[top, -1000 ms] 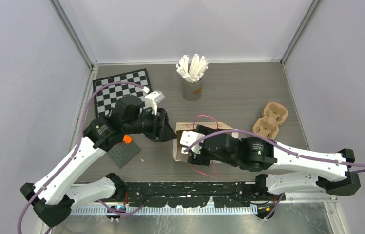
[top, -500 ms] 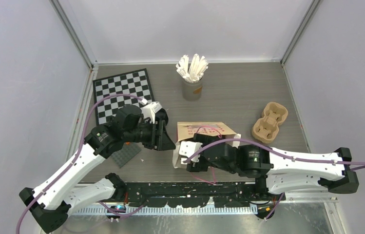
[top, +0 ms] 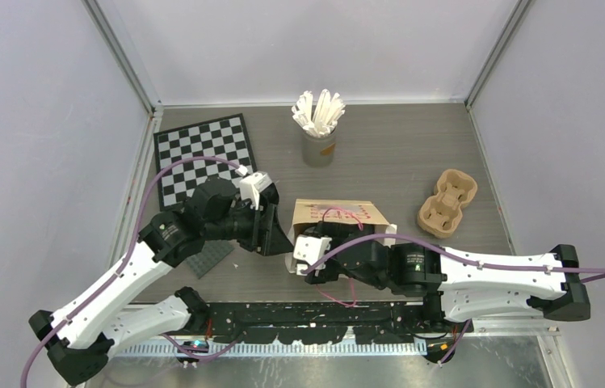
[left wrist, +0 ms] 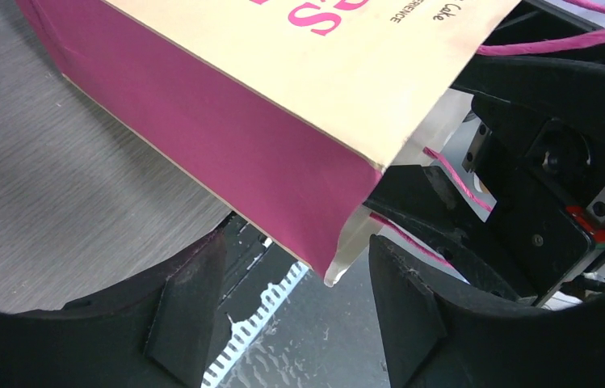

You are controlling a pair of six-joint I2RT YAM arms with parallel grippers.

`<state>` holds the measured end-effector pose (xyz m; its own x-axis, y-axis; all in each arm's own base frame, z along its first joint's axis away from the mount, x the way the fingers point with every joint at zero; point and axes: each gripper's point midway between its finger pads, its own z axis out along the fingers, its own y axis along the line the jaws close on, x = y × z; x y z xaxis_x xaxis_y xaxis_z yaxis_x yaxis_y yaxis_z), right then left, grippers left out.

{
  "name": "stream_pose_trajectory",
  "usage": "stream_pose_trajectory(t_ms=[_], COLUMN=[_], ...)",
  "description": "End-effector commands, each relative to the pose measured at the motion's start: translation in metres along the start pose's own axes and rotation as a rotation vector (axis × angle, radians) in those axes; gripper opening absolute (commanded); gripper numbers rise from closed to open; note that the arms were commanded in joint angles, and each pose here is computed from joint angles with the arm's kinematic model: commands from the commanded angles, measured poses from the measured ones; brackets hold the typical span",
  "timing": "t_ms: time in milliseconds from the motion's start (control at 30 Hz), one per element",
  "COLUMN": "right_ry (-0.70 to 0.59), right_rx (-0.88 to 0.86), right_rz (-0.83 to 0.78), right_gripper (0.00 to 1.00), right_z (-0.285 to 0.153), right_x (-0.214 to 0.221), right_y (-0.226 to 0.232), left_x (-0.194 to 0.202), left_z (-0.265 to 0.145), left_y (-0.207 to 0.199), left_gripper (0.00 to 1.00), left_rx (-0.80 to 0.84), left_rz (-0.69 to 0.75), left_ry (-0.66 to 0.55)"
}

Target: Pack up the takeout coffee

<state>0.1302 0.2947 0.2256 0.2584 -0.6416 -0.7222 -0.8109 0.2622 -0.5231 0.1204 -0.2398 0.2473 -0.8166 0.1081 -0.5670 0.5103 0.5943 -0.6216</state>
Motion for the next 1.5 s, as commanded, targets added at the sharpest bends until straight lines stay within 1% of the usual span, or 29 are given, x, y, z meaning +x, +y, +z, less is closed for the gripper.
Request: stream_pose_trajectory(t_ms=[0, 100, 333, 500, 633, 700, 767, 933, 1033, 1067, 1167, 1233, 1467], right_ry=[-0.066, -0.071, -0.065, -0.056, -0.066, -0.069, -0.073, -0.08, -0.079, -0.076, -0.065, -0.062, -0.028], right_rx=[0.061, 0.059, 0.041, 0.074, 0.058, 0.05, 0.049, 0.04, 0.019, 0.008, -0.008, -0.007, -0.022], right_rz=[0.022, 0.022, -0.006, -0.06, -0.066, -0.072, -0.082, -0.134, -0.182, -0.198, -0.236, -0.253, -0.308], right_gripper=[0.71, 0.71, 0.71, 0.72, 0.72, 0.72, 0.72, 0.73, 0.74, 0.74, 0.74, 0.75, 0.74], right_z=[0.001, 0.002, 0.007, 0.011, 0.013, 0.015, 0.016, 0.014, 0.011, 0.011, 0.009, 0.008, 0.02], right_x=[-0.022, -0.022, -0.012, 0.002, 0.004, 0.004, 0.002, 0.003, 0.008, 0.01, 0.013, 0.012, 0.013], right_y=[-0.014, -0.012, -0.004, -0.004, 0.001, 0.003, 0.003, 0.003, 0.005, 0.006, 0.007, 0.005, 0.006], left_x=[-0.011, -0.012, -0.008, -0.01, -0.003, -0.001, -0.001, -0.005, -0.006, -0.006, -0.006, -0.006, -0.008], left_z=[-0.009, -0.008, -0.001, -0.001, 0.001, 0.002, 0.003, 0.004, 0.004, 0.003, 0.002, -0.001, -0.005], left_y=[-0.005, -0.001, 0.003, -0.001, 0.001, 0.001, 0.0, -0.001, -0.002, -0.003, -0.004, -0.006, -0.019], left_gripper=[0.67, 0.66, 0.64, 0.61, 0.61, 0.59, 0.55, 0.37, 0.17, 0.12, 0.03, 0.0, 0.0], left_rx=[0.021, 0.002, -0.009, 0.008, 0.006, 0.011, 0.016, 0.015, 0.018, 0.02, 0.027, 0.034, 0.089], left_rz=[0.074, 0.076, 0.062, 0.071, 0.075, 0.076, 0.076, 0.085, 0.085, 0.086, 0.09, 0.095, 0.078], left_ry=[-0.087, -0.095, -0.064, -0.069, -0.045, -0.037, -0.037, -0.041, -0.042, -0.043, -0.049, -0.057, -0.069])
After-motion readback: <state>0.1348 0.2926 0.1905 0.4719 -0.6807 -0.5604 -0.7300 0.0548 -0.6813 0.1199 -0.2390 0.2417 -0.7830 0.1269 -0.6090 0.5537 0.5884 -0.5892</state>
